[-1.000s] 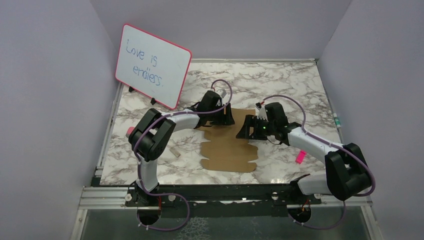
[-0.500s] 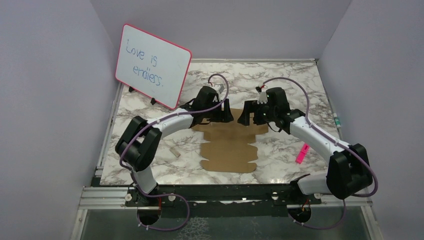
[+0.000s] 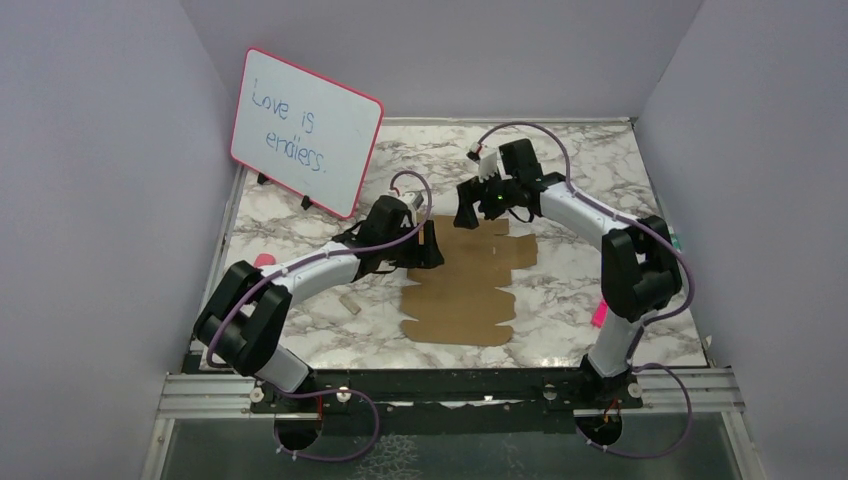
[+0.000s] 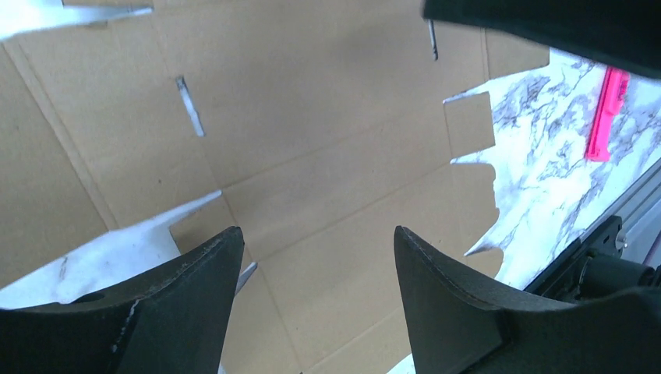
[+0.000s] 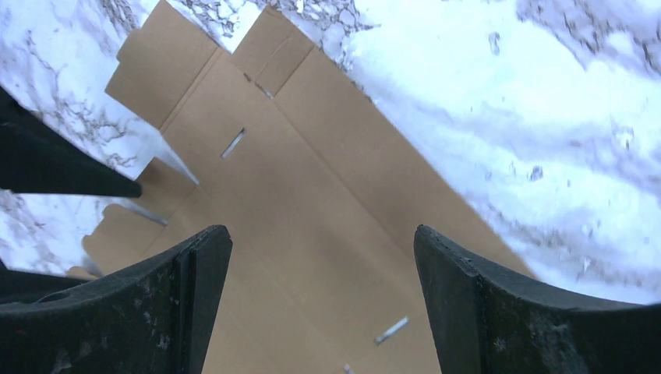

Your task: Fold the paper box

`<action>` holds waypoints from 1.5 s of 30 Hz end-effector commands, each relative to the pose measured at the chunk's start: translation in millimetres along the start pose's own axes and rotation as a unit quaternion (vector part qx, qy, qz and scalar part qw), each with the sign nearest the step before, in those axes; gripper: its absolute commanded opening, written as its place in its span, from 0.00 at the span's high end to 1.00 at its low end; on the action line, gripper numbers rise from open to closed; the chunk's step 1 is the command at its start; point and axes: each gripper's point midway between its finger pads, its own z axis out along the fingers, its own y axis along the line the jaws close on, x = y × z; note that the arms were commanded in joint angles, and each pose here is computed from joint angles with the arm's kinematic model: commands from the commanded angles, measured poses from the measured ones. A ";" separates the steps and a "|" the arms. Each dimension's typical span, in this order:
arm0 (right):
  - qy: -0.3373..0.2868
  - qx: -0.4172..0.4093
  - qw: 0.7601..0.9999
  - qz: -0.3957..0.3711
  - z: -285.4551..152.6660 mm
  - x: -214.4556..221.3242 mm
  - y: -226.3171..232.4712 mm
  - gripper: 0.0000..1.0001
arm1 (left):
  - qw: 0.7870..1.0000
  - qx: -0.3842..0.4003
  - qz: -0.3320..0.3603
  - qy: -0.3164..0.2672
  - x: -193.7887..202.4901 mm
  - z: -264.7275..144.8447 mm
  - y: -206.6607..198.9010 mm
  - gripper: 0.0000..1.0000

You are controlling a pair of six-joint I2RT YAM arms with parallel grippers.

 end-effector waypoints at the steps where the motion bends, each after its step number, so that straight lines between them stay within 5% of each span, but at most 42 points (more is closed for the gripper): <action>1: 0.028 -0.055 0.996 -0.057 22.8 -0.4 -0.6 0.07 | 0.999 0.042 -0.008 -0.017 -5.1 -9.0 -17.7 0.28; 29: 0.074 -0.164 0.976 -0.118 80.2 10.3 -25.2 0.19 | 0.996 0.089 -0.002 0.025 34.1 16.6 -46.2 0.31; 45: 0.097 -0.231 0.963 -0.096 71.6 20.8 -4.6 0.37 | 0.996 0.066 -0.003 0.055 72.2 44.2 -29.6 0.39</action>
